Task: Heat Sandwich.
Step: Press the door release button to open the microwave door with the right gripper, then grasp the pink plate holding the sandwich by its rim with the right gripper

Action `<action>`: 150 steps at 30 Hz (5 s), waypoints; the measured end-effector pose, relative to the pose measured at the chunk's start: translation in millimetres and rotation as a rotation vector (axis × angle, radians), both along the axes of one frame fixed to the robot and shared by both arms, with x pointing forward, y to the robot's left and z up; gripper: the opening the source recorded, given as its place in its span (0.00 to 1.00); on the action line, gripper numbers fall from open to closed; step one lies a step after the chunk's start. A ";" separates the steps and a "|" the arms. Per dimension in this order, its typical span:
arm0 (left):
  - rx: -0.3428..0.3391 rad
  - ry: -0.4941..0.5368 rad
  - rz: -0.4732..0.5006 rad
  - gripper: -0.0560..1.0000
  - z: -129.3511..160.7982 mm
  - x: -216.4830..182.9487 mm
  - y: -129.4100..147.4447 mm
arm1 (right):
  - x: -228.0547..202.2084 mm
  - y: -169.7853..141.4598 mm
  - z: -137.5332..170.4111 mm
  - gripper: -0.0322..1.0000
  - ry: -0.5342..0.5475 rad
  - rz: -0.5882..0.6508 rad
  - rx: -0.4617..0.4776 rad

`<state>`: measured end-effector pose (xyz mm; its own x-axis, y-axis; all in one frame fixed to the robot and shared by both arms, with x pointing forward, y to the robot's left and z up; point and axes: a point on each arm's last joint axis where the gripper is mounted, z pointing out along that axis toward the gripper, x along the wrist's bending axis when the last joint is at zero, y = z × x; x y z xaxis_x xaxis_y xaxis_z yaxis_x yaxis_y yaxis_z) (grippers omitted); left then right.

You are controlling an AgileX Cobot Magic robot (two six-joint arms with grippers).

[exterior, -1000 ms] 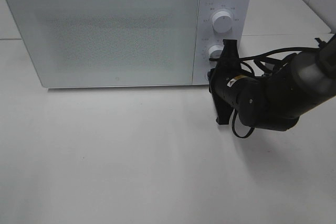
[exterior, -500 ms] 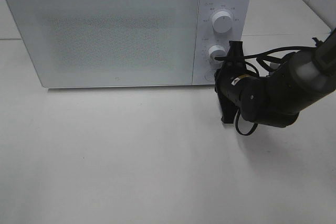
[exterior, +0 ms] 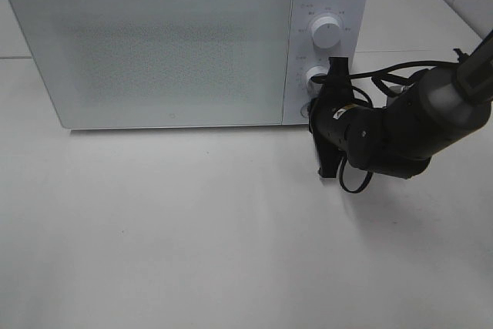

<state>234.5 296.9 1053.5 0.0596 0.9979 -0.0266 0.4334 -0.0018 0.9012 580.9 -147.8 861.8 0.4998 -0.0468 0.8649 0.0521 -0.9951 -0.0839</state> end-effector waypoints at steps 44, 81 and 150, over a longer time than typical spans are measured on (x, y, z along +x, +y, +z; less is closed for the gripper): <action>0.000 0.000 0.000 0.99 0.0 0.0 0.0 | 18.3 10.6 -10.3 0.04 -0.045 -0.022 -0.009; 0.000 0.000 0.000 0.99 0.0 0.0 0.0 | 18.4 15.1 -2.2 0.04 0.023 -0.028 -0.002; 0.000 0.000 0.000 0.99 0.0 0.0 0.0 | -158.1 -0.4 115.9 0.13 0.123 1.733 -0.942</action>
